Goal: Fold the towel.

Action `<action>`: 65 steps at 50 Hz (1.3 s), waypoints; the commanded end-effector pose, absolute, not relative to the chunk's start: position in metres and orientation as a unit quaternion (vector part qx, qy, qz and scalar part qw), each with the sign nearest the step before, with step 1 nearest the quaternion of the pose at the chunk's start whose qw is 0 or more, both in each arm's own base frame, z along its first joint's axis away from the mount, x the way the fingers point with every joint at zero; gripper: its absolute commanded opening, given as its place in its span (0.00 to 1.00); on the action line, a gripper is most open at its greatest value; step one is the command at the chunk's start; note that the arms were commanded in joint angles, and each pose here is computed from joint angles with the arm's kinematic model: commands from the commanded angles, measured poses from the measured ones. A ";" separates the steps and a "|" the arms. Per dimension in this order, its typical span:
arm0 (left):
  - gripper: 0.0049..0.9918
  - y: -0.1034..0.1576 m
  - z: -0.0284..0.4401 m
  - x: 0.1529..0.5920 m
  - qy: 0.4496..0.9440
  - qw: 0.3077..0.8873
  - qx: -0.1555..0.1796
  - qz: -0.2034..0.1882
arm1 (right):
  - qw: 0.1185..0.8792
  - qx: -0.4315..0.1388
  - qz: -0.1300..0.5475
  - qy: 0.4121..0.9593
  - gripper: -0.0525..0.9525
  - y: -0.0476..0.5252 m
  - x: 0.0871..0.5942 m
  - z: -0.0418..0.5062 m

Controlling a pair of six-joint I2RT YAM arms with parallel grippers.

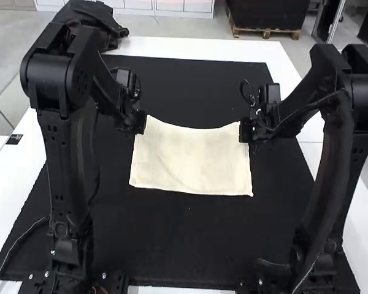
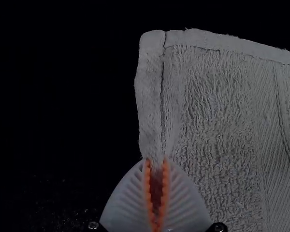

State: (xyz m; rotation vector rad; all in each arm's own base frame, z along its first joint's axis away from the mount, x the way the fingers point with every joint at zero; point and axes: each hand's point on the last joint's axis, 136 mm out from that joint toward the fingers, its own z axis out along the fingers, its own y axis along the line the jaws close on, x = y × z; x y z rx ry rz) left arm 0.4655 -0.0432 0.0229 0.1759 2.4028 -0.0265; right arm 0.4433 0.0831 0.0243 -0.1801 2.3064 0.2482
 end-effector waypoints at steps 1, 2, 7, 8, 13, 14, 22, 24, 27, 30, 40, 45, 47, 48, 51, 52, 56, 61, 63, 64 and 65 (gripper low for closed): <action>0.02 -0.036 0.048 0.473 0.922 0.382 0.055 -0.010 | 0.412 -0.060 0.100 0.904 0.03 0.074 0.444 0.039; 0.02 -0.036 0.049 0.473 0.922 0.383 0.056 -0.011 | 0.413 -0.059 0.100 0.903 0.03 0.073 0.444 0.040; 0.02 -0.036 0.057 0.470 0.920 0.387 0.056 -0.012 | 0.418 -0.050 0.098 0.902 0.03 0.064 0.442 0.045; 0.02 -0.036 0.058 0.469 0.920 0.387 0.056 -0.012 | 0.418 -0.048 0.097 0.902 0.03 0.062 0.442 0.046; 0.02 -0.036 0.062 0.465 0.919 0.390 0.057 -0.012 | 0.421 -0.043 0.101 0.901 0.03 0.056 0.440 0.050; 0.02 -0.036 0.061 0.464 0.919 0.390 0.058 -0.013 | 0.421 -0.043 0.102 0.900 0.03 0.056 0.439 0.052; 0.02 -0.041 0.067 0.456 0.919 0.389 0.063 -0.023 | 0.425 -0.046 0.108 0.897 0.03 0.056 0.433 0.062; 0.02 -0.041 0.068 0.453 0.920 0.387 0.063 -0.023 | 0.427 -0.047 0.111 0.896 0.03 0.057 0.432 0.066; 0.02 -0.041 0.069 0.449 0.921 0.384 0.063 -0.024 | 0.422 -0.049 0.114 0.898 0.03 0.058 0.428 0.067; 0.02 -0.041 0.068 0.443 0.923 0.379 0.063 -0.024 | 0.420 -0.050 0.120 0.898 0.03 0.060 0.425 0.071; 0.02 -0.041 0.070 0.427 0.925 0.372 0.067 -0.026 | 0.414 -0.054 0.126 0.900 0.03 0.062 0.414 0.078; 0.02 -0.039 0.071 0.419 0.926 0.371 0.067 -0.026 | 0.406 -0.057 0.131 0.902 0.03 0.063 0.404 0.078; 0.02 -0.039 0.072 0.416 0.926 0.372 0.067 -0.026 | 0.404 -0.058 0.133 0.903 0.03 0.064 0.400 0.079; 0.02 -0.038 0.073 0.415 0.925 0.372 0.067 -0.025 | 0.404 -0.058 0.133 0.903 0.03 0.064 0.398 0.079; 0.02 -0.038 0.076 0.411 0.925 0.372 0.067 -0.025 | 0.398 -0.060 0.138 0.905 0.03 0.065 0.392 0.079; 0.02 -0.038 0.076 0.410 0.925 0.372 0.068 -0.026 | 0.397 -0.060 0.138 0.905 0.03 0.065 0.391 0.080; 0.02 -0.039 0.078 0.404 0.925 0.372 0.070 -0.026 | 0.391 -0.062 0.146 0.907 0.03 0.067 0.382 0.083; 0.02 -0.039 0.079 0.399 0.925 0.372 0.071 -0.026 | 0.388 -0.061 0.148 0.908 0.03 0.066 0.374 0.084; 0.02 -0.039 0.079 0.397 0.925 0.372 0.071 -0.026 | 0.387 -0.059 0.148 0.908 0.03 0.065 0.370 0.084; 0.02 -0.039 0.078 0.395 0.926 0.370 0.072 -0.025 | 0.385 -0.059 0.148 0.909 0.03 0.064 0.369 0.083; 0.02 -0.038 0.078 0.394 0.926 0.369 0.071 -0.026 | 0.383 -0.059 0.148 0.910 0.03 0.064 0.367 0.083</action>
